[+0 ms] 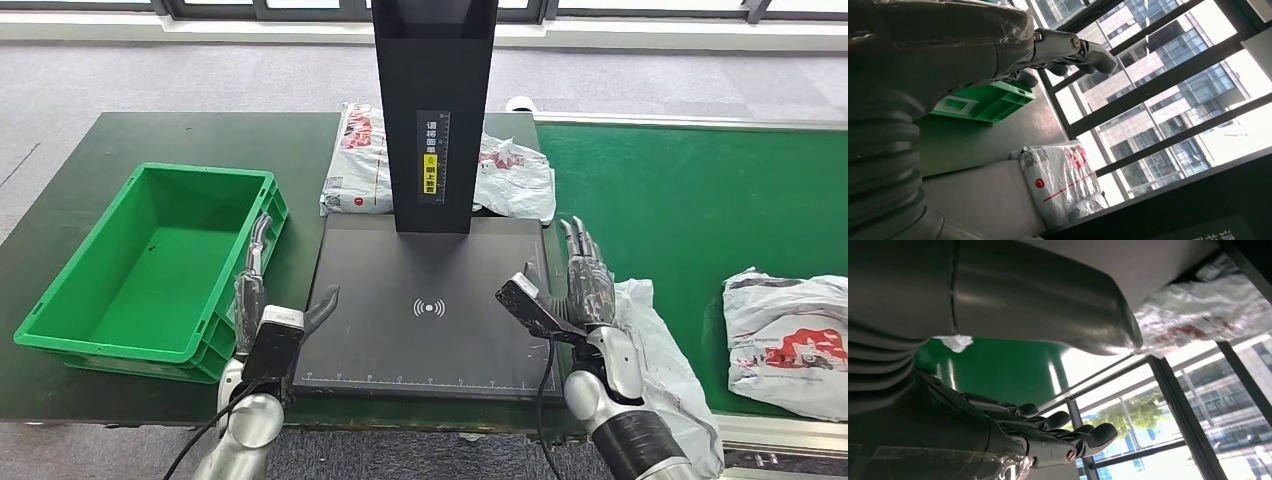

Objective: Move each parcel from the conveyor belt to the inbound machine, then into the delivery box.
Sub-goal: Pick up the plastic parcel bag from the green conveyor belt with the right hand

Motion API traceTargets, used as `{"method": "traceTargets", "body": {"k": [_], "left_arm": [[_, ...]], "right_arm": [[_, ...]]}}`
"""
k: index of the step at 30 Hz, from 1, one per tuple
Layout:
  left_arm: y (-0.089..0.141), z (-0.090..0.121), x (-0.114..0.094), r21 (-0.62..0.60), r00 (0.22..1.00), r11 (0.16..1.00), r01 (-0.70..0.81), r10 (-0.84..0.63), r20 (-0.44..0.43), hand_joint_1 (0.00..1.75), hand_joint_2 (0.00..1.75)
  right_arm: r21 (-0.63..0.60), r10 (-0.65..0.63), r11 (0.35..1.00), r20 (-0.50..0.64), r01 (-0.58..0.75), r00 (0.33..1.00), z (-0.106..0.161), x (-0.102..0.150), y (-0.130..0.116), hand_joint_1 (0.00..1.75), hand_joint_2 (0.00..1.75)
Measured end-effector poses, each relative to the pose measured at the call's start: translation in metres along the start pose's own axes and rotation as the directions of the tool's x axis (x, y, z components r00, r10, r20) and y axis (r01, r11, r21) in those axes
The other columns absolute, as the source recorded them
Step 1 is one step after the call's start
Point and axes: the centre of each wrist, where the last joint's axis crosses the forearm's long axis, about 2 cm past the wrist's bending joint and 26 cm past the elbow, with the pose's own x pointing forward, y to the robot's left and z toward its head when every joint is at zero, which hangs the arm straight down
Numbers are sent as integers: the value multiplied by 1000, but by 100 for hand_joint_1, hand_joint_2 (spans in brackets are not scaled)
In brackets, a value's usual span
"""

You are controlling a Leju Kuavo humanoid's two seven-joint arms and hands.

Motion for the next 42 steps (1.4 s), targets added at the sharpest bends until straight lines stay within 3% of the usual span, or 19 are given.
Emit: {"method": "traceTargets", "body": {"k": [7, 11, 19, 29, 42], "left_arm": [[4, 6, 0, 6, 1000, 1000, 15, -15, -2, 0, 175], [6, 7, 0, 5, 1000, 1000, 22, -22, -5, 0, 175], [9, 12, -3, -20, 999, 999, 33, -33, -17, 0, 175], [8, 11, -2, -48, 999, 998, 29, -30, -27, 0, 175], [9, 9, -2, -61, 999, 998, 33, -35, -29, 0, 175]], "right_arm": [[85, 75, 994, -38, -72, 996, 19, -12, 11, 0, 0], [158, 170, 975, -72, -157, 983, 30, -16, 18, 0, 175], [314, 334, 910, -167, -271, 928, 69, -45, 36, 0, 175], [370, 373, 888, -231, -273, 899, 84, -62, 36, 0, 175], [368, 374, 892, -270, -264, 887, 85, -68, 30, 0, 175]]}}
